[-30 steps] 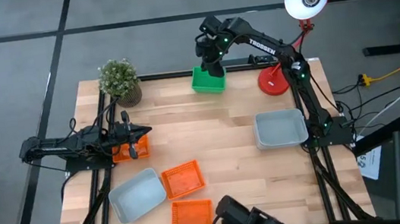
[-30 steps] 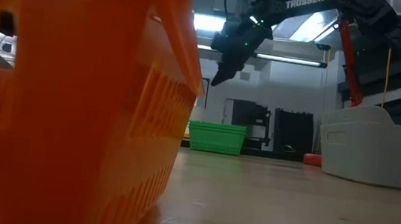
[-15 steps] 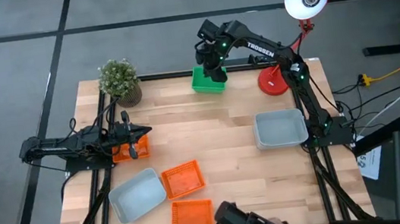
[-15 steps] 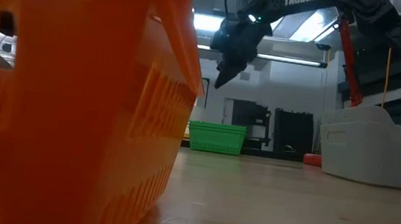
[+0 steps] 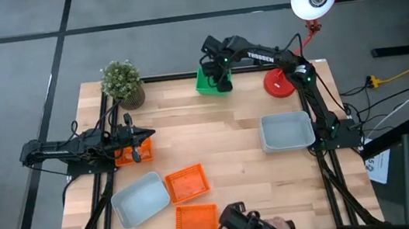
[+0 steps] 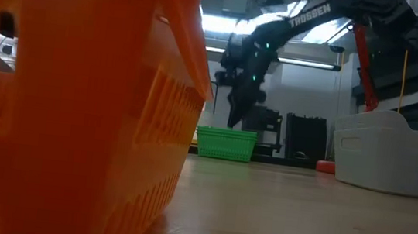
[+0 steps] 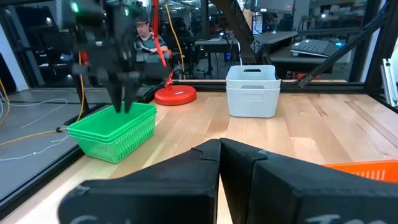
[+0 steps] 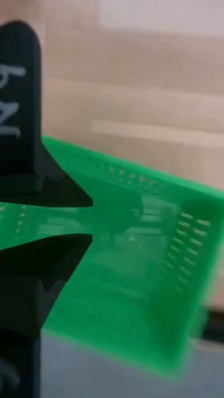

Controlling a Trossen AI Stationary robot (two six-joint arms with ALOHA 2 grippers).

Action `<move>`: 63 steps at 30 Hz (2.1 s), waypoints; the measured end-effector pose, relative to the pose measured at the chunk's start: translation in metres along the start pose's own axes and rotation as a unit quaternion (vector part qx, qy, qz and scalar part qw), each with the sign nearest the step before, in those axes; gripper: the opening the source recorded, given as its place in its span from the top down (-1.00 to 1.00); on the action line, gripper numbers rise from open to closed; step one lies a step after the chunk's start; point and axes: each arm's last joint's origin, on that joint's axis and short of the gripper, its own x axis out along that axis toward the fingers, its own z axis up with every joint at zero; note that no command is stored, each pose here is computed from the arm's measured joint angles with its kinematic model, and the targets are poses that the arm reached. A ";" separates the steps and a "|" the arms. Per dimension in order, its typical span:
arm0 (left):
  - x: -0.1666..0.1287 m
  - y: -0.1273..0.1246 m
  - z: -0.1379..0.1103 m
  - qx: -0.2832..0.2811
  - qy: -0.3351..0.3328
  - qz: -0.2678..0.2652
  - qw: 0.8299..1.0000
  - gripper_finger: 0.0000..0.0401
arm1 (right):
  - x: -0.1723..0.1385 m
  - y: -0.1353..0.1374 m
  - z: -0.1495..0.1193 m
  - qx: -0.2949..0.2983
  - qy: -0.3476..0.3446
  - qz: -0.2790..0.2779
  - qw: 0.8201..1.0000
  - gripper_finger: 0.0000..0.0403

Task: Stack baskets by color
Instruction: Stack the bottom green bin onto the other green bins, then stack the center orange bin onto the top orange bin

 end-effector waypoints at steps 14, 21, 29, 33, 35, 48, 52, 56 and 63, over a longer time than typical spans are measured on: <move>0.000 0.000 0.000 0.000 0.000 0.000 1.000 1.00 | 0.032 -0.017 -0.024 0.002 0.045 -0.126 0.991 0.61; 0.000 0.000 0.000 0.000 0.000 0.000 1.000 1.00 | 0.032 -0.019 -0.023 -0.007 0.038 -0.135 0.990 0.61; 0.000 0.000 0.000 0.000 0.000 0.000 1.000 1.00 | 0.017 -0.003 -0.006 0.051 0.046 -0.108 0.992 0.61; 0.000 0.000 0.000 0.000 -0.001 -0.001 1.000 1.00 | -0.015 0.016 0.022 0.081 0.031 -0.100 0.991 0.61; 0.000 0.000 0.000 -0.001 -0.001 -0.005 1.000 1.00 | -0.033 0.029 0.034 0.113 0.027 -0.092 0.989 0.61; 0.000 -0.003 0.000 -0.018 -0.001 -0.053 0.998 1.00 | -0.126 0.167 0.055 0.111 0.032 -0.041 0.993 0.70; 0.000 -0.003 0.000 -0.018 -0.002 -0.054 0.998 1.00 | -0.130 0.198 0.035 0.104 0.006 -0.035 0.994 0.72; 0.000 -0.003 0.000 -0.022 -0.002 -0.056 0.998 1.00 | -0.111 0.214 0.031 0.108 -0.121 0.013 0.987 0.72; -0.001 -0.005 0.001 -0.040 -0.006 -0.096 0.995 1.00 | -0.067 0.243 0.043 0.051 -0.267 0.093 0.958 0.72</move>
